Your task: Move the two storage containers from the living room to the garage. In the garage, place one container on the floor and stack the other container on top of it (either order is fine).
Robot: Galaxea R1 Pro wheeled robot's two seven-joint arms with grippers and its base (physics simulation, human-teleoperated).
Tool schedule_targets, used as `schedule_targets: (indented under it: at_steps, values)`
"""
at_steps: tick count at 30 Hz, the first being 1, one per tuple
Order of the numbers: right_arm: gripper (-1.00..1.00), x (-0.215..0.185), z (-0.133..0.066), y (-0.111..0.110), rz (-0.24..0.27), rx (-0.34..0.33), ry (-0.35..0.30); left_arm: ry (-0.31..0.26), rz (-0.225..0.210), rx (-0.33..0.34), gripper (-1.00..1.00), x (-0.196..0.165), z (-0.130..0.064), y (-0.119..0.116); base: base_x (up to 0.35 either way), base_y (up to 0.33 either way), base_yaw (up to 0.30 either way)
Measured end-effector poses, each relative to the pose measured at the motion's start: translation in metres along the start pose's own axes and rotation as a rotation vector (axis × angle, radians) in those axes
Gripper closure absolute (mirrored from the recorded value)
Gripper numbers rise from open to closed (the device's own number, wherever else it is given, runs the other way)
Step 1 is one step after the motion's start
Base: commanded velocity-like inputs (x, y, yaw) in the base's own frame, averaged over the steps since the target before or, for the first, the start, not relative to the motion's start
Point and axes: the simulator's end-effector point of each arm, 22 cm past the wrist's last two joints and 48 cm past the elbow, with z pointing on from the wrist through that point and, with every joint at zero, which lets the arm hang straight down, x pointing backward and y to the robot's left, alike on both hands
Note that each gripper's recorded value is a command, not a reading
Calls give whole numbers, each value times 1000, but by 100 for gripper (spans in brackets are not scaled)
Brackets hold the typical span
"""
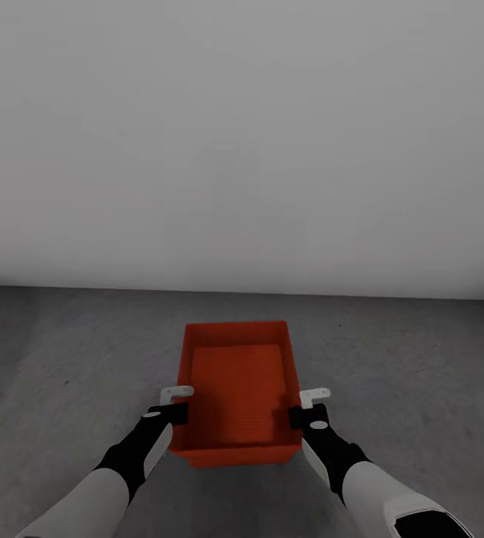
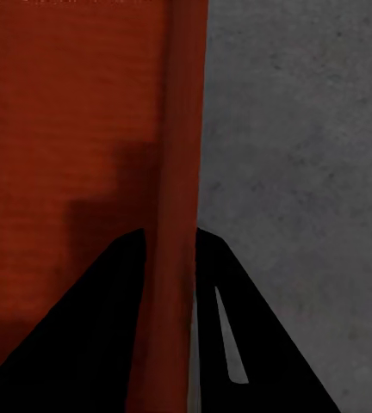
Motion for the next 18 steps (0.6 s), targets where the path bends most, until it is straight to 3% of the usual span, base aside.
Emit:
schedule_targets:
  at_steps: [8,9,10,18]
  values:
    - [100,0,0,0,-1,-1,0,-1,0,0,100,0,0,1,0,0,0]
    - [-100,0,0,0,-1,-1,0,-1,0,0,-100,0,0,1,0,0,0]
    - [-100,3,0,-1,17,2,8,-17,4,-3,-100,-4,0,1,0,0,0]
    - [-100,3,0,-1,19,3,10,-19,3,-4,-100,-5,0,3,0,0,0]
